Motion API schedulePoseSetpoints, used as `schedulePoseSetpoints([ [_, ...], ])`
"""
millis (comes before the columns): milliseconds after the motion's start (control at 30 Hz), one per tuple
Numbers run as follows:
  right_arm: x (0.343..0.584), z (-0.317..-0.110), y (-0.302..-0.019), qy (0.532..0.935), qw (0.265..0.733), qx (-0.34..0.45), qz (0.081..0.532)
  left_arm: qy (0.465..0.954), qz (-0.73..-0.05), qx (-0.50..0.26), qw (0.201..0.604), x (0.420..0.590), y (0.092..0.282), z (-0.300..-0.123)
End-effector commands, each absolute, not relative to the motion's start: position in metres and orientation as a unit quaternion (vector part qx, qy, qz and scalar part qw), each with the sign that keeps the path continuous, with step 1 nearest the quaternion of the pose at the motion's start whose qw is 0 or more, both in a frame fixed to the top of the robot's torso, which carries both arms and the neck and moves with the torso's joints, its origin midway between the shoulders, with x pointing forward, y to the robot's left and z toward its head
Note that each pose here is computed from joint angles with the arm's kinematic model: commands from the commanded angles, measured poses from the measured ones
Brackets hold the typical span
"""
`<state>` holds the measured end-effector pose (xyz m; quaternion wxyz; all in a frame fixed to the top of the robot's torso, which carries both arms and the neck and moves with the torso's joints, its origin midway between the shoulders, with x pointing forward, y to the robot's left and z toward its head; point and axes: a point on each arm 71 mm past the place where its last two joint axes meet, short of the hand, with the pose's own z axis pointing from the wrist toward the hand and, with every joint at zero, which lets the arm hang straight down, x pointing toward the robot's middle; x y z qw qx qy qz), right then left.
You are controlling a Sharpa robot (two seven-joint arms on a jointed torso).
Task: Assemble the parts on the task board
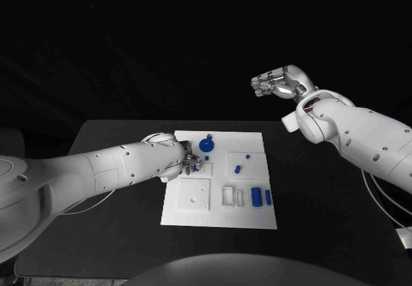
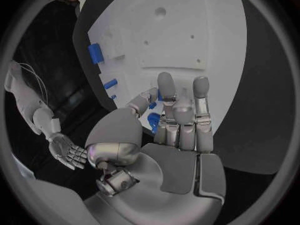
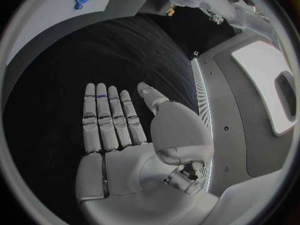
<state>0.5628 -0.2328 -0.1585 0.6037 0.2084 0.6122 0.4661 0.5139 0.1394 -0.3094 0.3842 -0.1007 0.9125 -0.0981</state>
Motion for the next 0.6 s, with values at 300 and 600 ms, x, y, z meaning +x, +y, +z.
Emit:
schedulePoseSetpoints([
  [300,0.5622,-0.1586,-0.2303,0.614,0.599,0.204,0.472,0.917,-0.104,-0.086,0.376,0.5106,0.1316,-0.3124],
  [600,0.5622,-0.1587,-0.2295,0.615,0.599,0.202,0.472,0.918,-0.106,-0.080,0.375,0.5100,0.1289,-0.3129],
])
